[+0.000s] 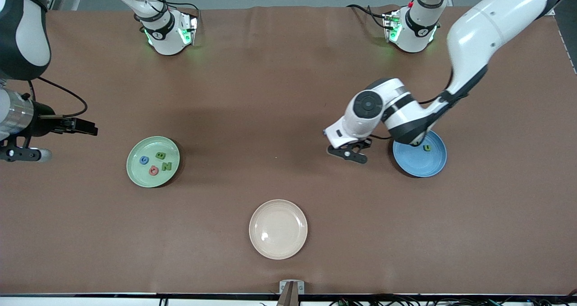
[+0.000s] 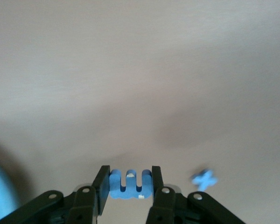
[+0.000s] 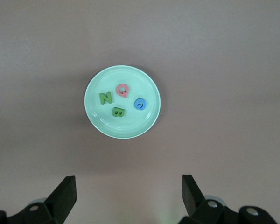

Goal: Sort upper and lower case letters into plates
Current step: 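Carry the m to the blue plate while the right arm returns to rest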

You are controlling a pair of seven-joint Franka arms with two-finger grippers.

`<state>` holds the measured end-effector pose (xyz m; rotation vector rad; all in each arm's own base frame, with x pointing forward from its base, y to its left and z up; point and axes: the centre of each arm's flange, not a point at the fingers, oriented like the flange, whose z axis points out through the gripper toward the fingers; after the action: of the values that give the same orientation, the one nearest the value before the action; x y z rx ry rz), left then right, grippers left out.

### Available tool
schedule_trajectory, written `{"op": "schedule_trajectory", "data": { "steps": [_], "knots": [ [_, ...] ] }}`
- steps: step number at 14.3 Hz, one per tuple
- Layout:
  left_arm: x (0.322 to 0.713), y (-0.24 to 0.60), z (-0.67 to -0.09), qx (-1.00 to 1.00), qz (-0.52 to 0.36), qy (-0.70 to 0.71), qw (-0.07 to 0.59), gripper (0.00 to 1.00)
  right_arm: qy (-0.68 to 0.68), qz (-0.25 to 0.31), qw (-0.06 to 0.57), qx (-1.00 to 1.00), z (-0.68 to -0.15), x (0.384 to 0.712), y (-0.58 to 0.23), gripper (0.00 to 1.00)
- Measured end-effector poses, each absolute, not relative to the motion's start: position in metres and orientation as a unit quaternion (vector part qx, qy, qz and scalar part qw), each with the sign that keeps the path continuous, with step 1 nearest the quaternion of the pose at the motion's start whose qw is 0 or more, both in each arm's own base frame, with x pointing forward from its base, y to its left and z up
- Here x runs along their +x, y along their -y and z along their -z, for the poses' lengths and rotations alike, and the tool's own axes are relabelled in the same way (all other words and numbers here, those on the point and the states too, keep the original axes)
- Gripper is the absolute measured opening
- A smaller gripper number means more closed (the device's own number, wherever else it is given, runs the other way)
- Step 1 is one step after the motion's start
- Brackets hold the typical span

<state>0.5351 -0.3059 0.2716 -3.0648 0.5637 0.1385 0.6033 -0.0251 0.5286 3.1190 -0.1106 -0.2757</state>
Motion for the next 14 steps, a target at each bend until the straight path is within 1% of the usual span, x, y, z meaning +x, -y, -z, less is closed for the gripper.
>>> {"op": "schedule_trajectory", "data": {
  "steps": [3,5,9,12,14],
  "knots": [
    [0.558,0.245,-0.296,-0.978,-0.054,-0.202,0.009,0.4,0.037,0.075,0.013,0.996,-0.552,0.607,0.029,1.0],
    [0.567,0.208,-0.295,-0.974,-0.06,-0.216,0.009,0.4,0.039,0.072,0.013,0.997,-0.564,0.606,0.029,1.0],
    [0.562,0.159,-0.27,-0.969,-0.053,-0.239,0.041,0.4,0.037,0.083,0.013,0.996,-0.56,0.607,0.027,1.0],
    [0.555,0.127,-0.251,-0.965,-0.028,-0.259,0.025,0.4,0.036,0.107,0.012,0.994,-0.556,0.601,0.025,1.0],
    [0.555,0.094,-0.24,-0.963,-0.026,-0.267,0.015,0.4,0.035,0.11,0.012,0.993,-0.557,0.6,0.024,1.0]
  ]
}}
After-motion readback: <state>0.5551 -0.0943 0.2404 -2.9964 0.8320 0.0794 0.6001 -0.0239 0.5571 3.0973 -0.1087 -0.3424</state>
